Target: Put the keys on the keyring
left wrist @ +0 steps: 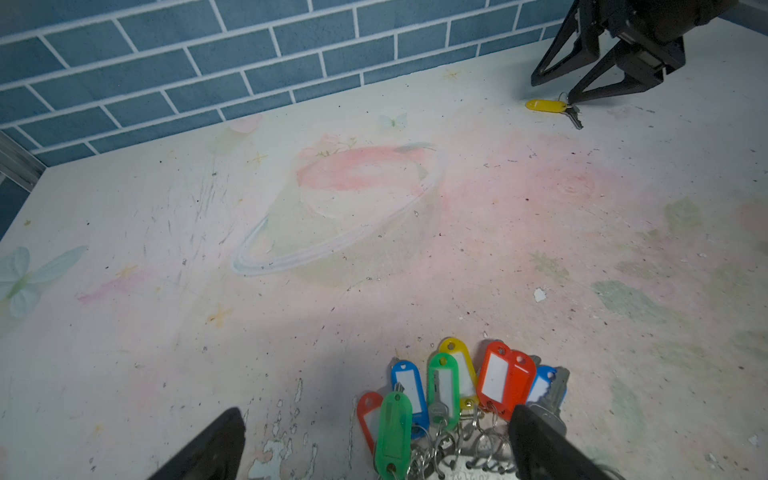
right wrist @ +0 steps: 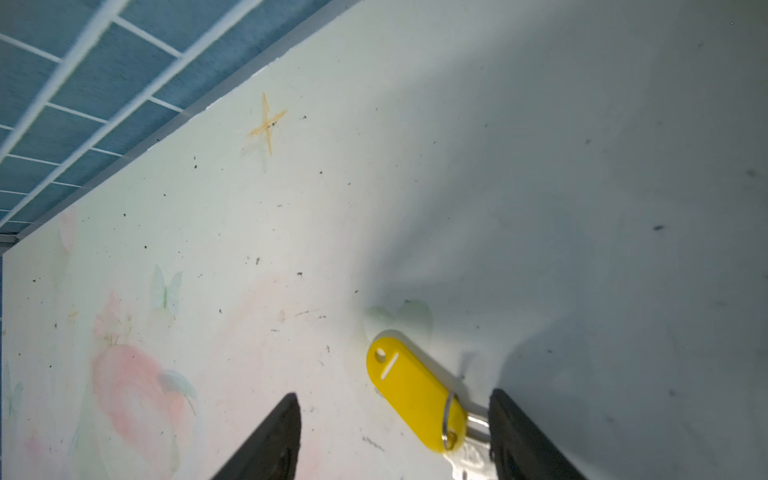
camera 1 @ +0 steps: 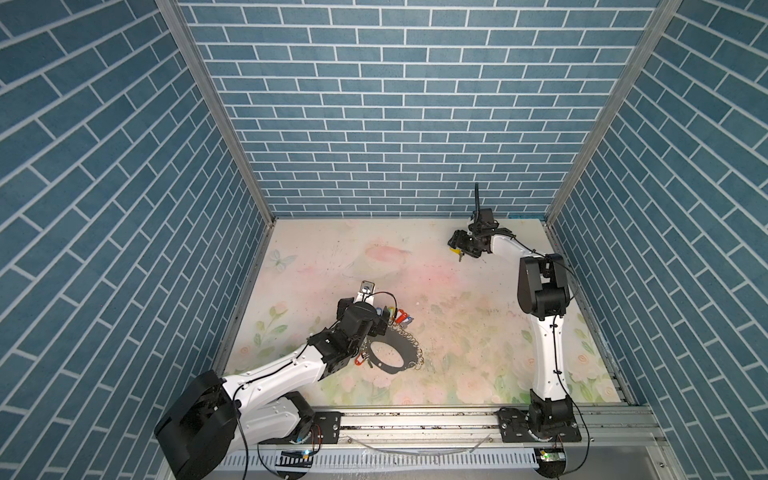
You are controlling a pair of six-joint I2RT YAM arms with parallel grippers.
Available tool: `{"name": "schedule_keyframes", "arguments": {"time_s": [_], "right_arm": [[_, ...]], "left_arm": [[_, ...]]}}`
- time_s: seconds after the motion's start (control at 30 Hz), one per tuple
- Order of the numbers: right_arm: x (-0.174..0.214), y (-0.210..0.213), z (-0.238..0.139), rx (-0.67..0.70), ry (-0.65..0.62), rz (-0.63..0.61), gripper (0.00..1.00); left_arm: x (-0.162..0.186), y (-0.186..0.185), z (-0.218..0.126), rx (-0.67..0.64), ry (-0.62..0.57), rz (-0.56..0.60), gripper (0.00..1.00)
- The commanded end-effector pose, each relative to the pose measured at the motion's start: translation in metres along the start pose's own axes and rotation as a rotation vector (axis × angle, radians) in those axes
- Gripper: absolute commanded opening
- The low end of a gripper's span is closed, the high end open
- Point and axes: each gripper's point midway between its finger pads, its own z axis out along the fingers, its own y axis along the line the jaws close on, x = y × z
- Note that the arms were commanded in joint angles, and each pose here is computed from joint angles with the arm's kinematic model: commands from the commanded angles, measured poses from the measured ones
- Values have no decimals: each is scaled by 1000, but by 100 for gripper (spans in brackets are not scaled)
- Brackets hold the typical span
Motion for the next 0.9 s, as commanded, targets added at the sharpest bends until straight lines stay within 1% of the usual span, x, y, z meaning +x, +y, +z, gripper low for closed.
{"name": "schedule_keyframes", "arguments": {"time_s": [0.0, 0.13, 0.27, 0.4, 0.53, 0.57, 0.7, 0.87], "right_arm": [[18, 3, 9, 18, 73, -22, 70], [38, 3, 14, 51, 121, -35, 68], [67, 7, 8, 86, 162, -77, 66], [108, 10, -2, 95, 211, -106, 65], [159, 12, -10, 117, 288, -160, 61], [164, 16, -20, 117, 282, -171, 59], [210, 18, -40, 123, 318, -187, 55], [265, 15, -70, 144, 354, -211, 52]], "left_arm": [[-2, 7, -1, -18, -28, 32, 100], [1, 13, -5, -27, -36, 19, 100], [-2, 19, -13, -38, -52, 1, 100], [-5, 25, -19, -56, -60, -21, 100], [-4, 27, -24, -50, -59, -56, 100], [-3, 28, -25, -52, -58, -64, 100], [1, 33, -32, -58, -53, -88, 100], [8, 35, -33, -66, -8, -92, 100]]}}
